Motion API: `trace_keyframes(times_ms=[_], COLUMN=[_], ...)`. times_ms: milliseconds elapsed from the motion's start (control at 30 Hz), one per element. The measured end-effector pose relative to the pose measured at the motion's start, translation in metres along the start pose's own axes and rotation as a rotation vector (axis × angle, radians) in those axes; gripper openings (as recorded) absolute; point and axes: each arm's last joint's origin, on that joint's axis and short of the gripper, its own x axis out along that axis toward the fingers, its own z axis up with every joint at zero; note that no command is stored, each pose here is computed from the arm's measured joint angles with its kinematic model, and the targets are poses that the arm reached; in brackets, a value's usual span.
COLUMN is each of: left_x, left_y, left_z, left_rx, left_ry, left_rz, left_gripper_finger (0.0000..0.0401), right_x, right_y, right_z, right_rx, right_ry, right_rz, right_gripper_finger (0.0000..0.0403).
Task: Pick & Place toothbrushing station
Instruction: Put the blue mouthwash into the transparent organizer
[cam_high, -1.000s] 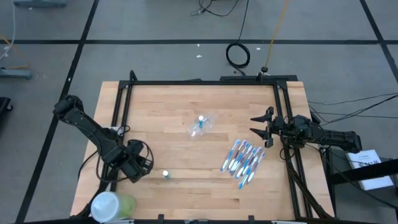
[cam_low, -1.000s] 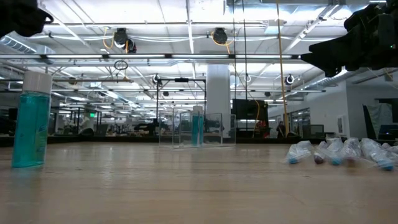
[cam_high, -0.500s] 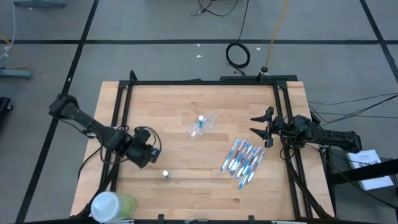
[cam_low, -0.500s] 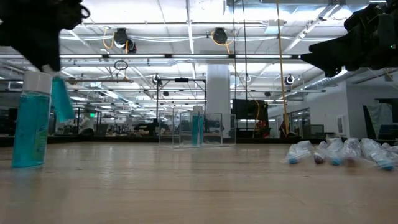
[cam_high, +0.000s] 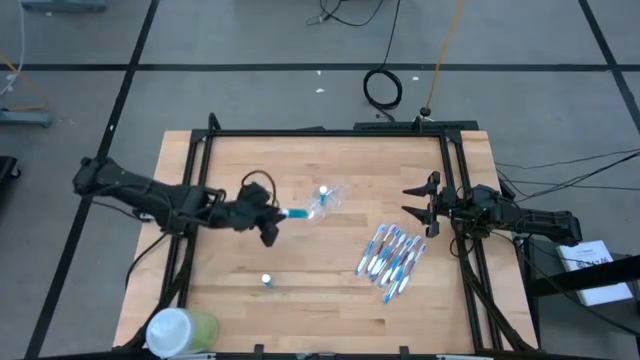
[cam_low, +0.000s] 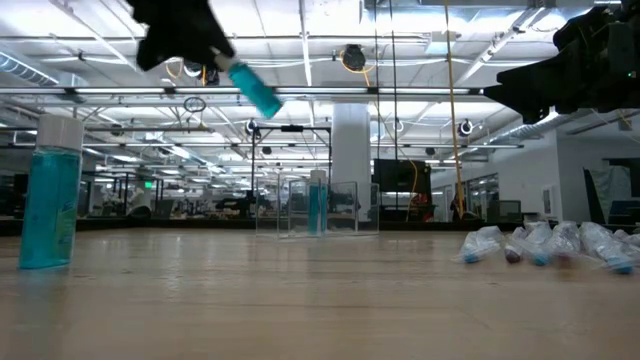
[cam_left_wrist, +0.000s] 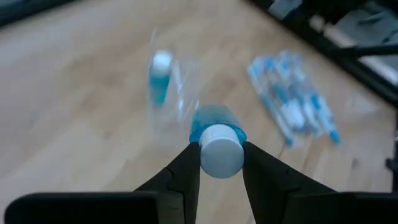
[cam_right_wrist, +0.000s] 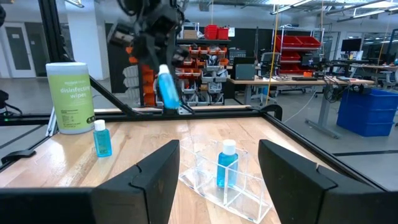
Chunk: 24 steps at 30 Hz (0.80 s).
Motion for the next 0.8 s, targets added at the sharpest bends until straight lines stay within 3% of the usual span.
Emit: trace_keyframes(times_ms=[200,367,567,800], left_x=[0.009,0.015,0.031,0.067], left_y=[0.008,0.019,0.017,0.013], left_z=[0.029,0.053,0.09,0.127], left_rx=[0.055,0.065,0.152,0.251], left_ry=[-0.118,-0.131,-0.073,0.113], left_rz=[-0.084,-0.106,-0.072,0.051], left_gripper_finger=[0.0107,0.01,0.0096,0.0096], right_x=[0.0,0.0,0.0,0.0], right_y=[0.0,0.0,0.0,0.0], right_z=[0.0,0.0,0.0,0.0], right_rx=[0.0,0.0,0.0,0.0], right_ry=[0.001,0.001,0.0,0.0], right_rz=[0.0,0.0,0.0,0.001], right_gripper_finger=[0.0212,0.0212,0.0212,0.0212])
